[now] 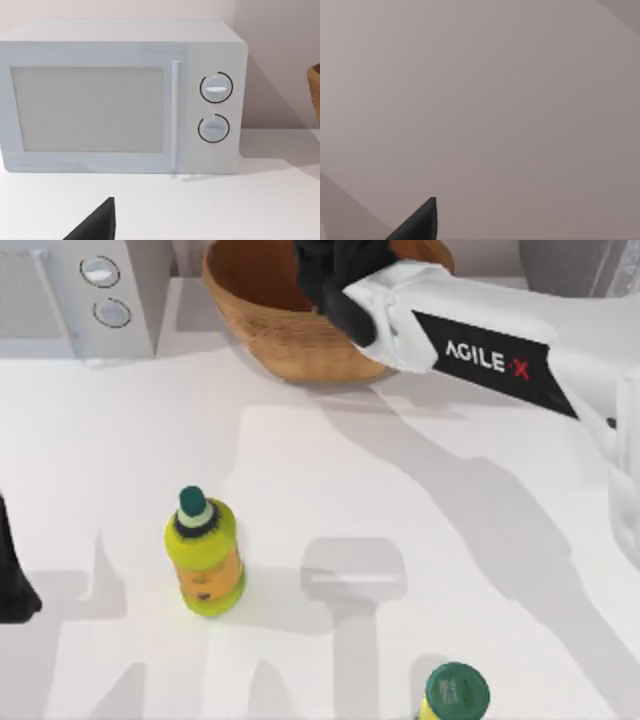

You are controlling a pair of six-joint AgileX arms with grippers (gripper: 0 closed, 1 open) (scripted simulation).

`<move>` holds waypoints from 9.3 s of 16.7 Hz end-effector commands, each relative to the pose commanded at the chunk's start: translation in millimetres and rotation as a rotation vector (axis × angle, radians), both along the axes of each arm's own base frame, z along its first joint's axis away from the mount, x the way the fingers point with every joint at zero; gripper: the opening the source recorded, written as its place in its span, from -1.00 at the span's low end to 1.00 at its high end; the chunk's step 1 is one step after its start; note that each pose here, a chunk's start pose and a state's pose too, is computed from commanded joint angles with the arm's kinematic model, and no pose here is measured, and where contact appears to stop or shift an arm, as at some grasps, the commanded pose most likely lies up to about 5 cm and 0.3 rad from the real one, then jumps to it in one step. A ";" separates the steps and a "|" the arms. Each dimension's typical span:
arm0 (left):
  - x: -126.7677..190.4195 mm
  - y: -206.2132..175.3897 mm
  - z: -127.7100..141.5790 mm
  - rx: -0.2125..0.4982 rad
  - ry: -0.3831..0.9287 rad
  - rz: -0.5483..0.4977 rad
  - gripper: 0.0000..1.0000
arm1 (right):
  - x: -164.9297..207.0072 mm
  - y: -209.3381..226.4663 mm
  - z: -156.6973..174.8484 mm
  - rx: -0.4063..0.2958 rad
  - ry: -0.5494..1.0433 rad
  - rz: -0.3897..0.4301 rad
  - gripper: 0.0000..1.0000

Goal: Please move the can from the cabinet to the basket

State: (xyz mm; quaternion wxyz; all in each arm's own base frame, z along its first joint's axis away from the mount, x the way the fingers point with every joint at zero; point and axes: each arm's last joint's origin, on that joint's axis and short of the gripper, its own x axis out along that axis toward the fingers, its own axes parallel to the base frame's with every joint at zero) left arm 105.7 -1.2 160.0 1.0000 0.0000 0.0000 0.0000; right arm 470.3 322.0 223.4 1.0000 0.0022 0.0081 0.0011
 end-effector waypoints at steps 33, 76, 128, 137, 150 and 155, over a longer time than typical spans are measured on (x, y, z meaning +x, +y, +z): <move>0.0 0.0 0.0 0.000 0.000 0.000 1.00 | -340.1 -308.7 48.5 0.003 -0.081 -0.006 1.00; 0.0 0.0 0.0 0.000 0.000 0.000 1.00 | -316.1 -522.0 -63.8 -0.001 -0.012 0.001 1.00; 0.0 0.0 0.0 0.000 0.000 0.000 1.00 | -233.7 -238.6 287.2 -0.001 -0.013 -0.002 1.00; 0.0 0.0 0.0 0.000 0.000 0.000 1.00 | -249.6 -233.7 292.7 -0.007 -0.033 -0.044 1.00; 0.0 0.0 0.0 0.000 0.000 0.000 1.00 | -209.6 -235.4 293.1 -0.006 -0.039 -0.039 1.00; 0.0 0.0 0.0 0.000 0.000 0.000 1.00 | -236.0 -254.6 270.2 -0.011 -0.029 -0.036 1.00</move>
